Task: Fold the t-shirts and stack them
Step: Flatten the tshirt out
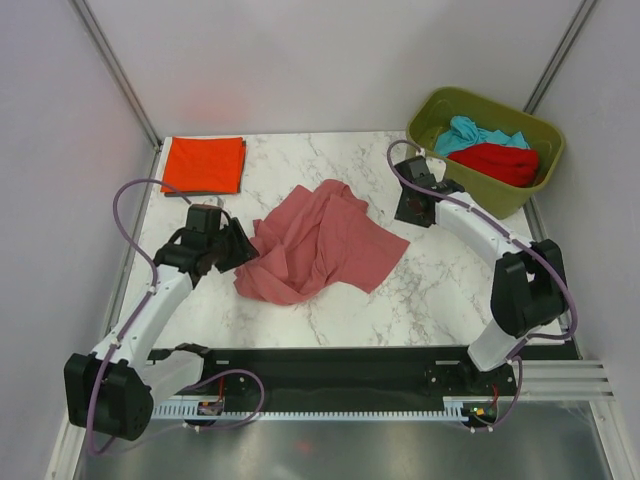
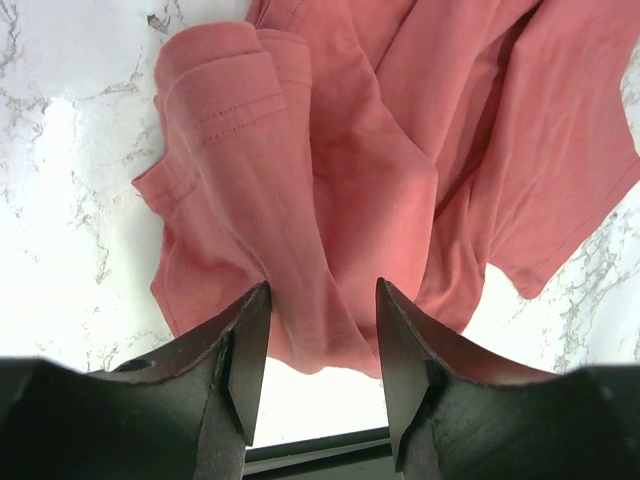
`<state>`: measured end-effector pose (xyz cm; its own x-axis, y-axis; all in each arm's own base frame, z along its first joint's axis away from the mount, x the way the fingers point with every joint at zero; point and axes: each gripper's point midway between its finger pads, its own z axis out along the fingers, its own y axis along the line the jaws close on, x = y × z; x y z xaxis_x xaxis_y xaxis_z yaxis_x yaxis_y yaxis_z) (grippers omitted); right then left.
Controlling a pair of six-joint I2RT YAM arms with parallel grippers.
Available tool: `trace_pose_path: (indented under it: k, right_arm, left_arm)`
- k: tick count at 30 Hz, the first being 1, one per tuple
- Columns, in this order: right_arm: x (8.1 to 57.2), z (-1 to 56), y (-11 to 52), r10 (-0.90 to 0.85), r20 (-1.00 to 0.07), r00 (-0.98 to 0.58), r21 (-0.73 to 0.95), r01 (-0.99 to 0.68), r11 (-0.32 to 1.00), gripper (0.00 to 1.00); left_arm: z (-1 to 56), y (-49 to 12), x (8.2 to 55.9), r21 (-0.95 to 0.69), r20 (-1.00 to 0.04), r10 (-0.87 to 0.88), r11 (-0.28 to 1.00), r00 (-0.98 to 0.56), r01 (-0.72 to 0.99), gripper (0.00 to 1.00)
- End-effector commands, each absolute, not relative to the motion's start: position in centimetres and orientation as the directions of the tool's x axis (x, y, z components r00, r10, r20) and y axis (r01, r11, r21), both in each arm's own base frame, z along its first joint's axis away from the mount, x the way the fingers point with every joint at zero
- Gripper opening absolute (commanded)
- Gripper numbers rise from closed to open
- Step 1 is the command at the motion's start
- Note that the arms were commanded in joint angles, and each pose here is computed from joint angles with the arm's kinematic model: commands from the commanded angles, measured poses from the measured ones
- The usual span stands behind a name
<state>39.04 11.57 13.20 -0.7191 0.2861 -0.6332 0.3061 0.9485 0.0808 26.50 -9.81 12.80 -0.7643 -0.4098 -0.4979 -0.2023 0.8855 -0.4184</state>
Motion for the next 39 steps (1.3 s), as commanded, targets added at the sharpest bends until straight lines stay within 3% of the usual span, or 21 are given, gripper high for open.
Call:
trace_pose_path:
  k: [1, 8, 17, 32, 35, 36, 37, 39]
  right_arm:
    - [37.9, 9.8, 10.9, 0.332, -0.584, -0.741, 0.090, 0.348, 0.933, 0.46]
    - [36.5, 5.6, 9.9, 0.341, -0.537, -0.772, 0.064, 0.366, 0.929, 0.43]
    - [36.4, 3.7, 10.7, 0.408, -0.532, -0.742, 0.188, 0.367, 0.911, 0.43]
    - [35.4, -0.5, 9.5, 0.404, -0.508, -0.761, 0.106, 0.410, 0.906, 0.40]
    - [35.3, -0.8, 9.0, 0.403, -0.514, -0.757, 0.081, 0.425, 0.902, 0.23]
    - [35.4, -0.8, 8.8, 0.401, -0.518, -0.756, 0.075, 0.426, 0.901, 0.08]
    - [35.6, -0.2, 8.6, 0.402, -0.530, -0.747, 0.078, 0.428, 0.900, 0.00]
    - [35.3, 1.0, 7.4, 0.399, -0.542, -0.740, 0.043, 0.449, 0.892, 0.00]
  left_arm:
    - [13.7, -9.6, 26.6, -0.442, -0.523, -0.438, 0.873, -0.731, -0.208, 0.55]
    - [13.5, -9.6, 25.8, -0.446, -0.534, -0.427, 0.875, -0.729, -0.186, 0.58]
    - [14.4, -9.7, 25.8, -0.460, -0.559, -0.421, 0.874, -0.715, -0.155, 0.61]
    - [14.5, -9.9, 25.9, -0.467, -0.560, -0.425, 0.871, -0.711, -0.153, 0.61]
    - [14.7, -9.9, 26.0, -0.473, -0.561, -0.430, 0.868, -0.707, -0.151, 0.62]
    - [14.8, -10.1, 26.0, -0.477, -0.562, -0.427, 0.867, -0.709, -0.144, 0.62]
    - [15.1, -10.1, 26.1, -0.480, -0.563, -0.428, 0.866, -0.707, -0.142, 0.62]
    - [15.4, -10.3, 26.1, -0.489, -0.565, -0.427, 0.862, -0.706, -0.131, 0.62]
